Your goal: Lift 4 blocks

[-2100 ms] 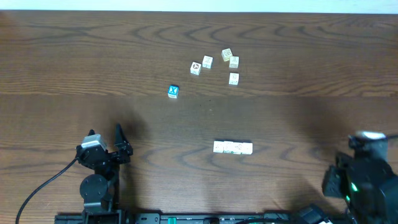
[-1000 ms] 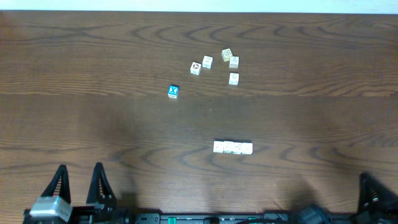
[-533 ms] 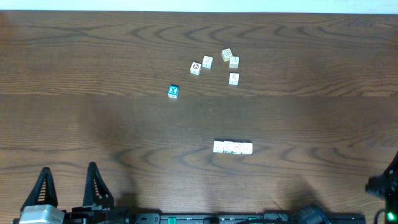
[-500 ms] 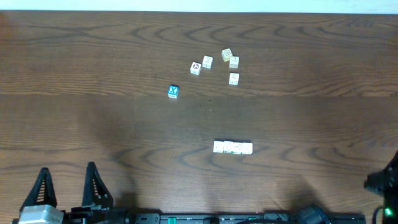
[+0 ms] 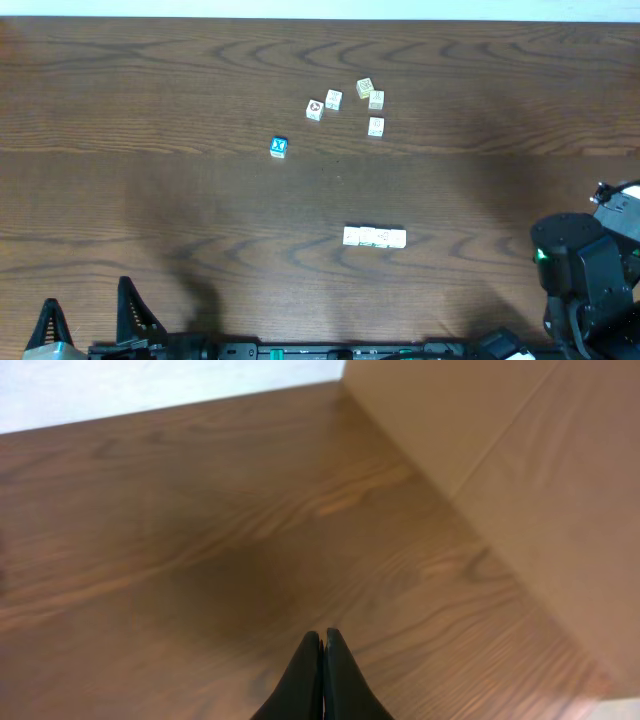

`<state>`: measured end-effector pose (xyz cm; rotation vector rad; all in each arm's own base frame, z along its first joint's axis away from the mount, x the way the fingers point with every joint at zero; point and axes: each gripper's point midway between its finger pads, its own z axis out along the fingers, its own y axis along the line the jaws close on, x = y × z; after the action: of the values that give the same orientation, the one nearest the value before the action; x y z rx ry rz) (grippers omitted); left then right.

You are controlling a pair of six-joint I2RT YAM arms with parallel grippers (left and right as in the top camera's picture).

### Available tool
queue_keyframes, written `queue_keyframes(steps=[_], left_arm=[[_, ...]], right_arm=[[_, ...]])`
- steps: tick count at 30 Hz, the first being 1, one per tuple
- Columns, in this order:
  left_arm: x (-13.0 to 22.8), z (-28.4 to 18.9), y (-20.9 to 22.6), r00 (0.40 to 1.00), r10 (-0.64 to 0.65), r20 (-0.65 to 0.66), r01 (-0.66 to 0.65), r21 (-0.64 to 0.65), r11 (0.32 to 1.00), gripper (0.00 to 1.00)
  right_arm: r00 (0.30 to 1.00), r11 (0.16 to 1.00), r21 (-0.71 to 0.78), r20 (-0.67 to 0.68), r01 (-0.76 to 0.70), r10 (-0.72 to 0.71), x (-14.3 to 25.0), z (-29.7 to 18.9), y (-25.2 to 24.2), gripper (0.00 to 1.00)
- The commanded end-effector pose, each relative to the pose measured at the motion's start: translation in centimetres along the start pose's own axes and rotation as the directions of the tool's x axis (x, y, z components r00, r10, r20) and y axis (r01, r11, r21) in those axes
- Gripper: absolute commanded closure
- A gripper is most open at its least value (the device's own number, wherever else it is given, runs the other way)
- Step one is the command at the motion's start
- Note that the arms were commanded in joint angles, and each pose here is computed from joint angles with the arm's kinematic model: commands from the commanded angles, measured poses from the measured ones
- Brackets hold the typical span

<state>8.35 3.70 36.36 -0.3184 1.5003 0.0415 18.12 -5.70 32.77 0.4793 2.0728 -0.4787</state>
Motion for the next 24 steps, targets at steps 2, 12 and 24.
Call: queue_keyframes(steps=[2, 12, 24], left_arm=[[0.1, -0.1, 0.4, 1.0, -0.011, -0.004, 0.011, -0.015, 1.0, 0.09], [-2.0, -1.4, 0.4, 0.998, -0.027, 0.062, 0.027, -0.005, 1.0, 0.1], [-0.2, -2.3, 0.9, 0.996, -0.088, -0.023, 0.087, -0.024, 0.996, 0.09]], right_arm=[[0.994, 0.995, -0.062, -0.081, -0.083, 0.078, 1.7, -0.3, 0.5, 0.99], [0.976, 0.929, -0.301, -0.051, -0.216, 0.21, 3.9, -5.0, -3.8, 0.99], [0.924, 0.833, -0.455, 0.054, -0.315, 0.379, 7.9, -10.7, -7.8, 0.96]])
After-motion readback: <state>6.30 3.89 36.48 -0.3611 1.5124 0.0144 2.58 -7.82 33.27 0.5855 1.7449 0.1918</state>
